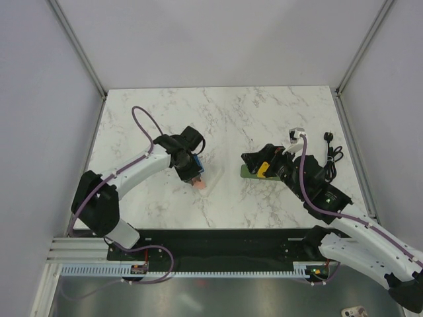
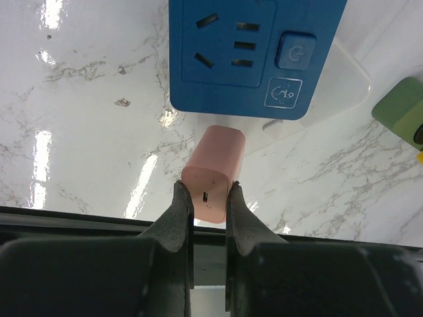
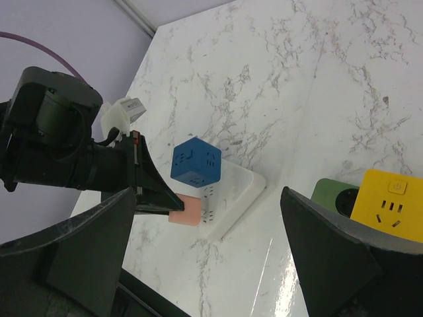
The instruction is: Insert the plug
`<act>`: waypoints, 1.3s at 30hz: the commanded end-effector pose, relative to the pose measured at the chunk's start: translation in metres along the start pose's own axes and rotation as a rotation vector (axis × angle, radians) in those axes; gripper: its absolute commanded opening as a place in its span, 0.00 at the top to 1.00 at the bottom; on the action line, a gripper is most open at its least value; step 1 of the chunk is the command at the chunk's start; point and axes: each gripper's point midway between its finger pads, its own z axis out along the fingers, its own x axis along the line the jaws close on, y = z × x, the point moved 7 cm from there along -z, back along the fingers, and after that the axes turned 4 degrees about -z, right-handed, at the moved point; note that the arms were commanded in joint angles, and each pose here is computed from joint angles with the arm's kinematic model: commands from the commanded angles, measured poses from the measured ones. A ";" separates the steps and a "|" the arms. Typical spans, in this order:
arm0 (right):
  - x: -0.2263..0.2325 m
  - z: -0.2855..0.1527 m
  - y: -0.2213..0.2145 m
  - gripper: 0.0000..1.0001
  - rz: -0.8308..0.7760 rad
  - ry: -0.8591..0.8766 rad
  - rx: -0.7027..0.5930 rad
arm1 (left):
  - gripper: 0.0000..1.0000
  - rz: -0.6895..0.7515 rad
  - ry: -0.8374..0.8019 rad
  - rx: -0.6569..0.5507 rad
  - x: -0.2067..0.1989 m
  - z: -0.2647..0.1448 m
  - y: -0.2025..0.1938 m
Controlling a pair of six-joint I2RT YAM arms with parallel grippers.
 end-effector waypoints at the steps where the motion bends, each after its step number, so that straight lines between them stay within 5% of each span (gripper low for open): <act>1: -0.001 0.000 0.003 0.02 -0.002 -0.011 -0.019 | 0.98 -0.026 0.019 -0.042 -0.009 -0.002 0.003; 39: -0.004 -0.006 0.003 0.02 -0.010 -0.022 -0.016 | 0.98 0.057 0.099 -0.089 -0.027 0.004 -0.005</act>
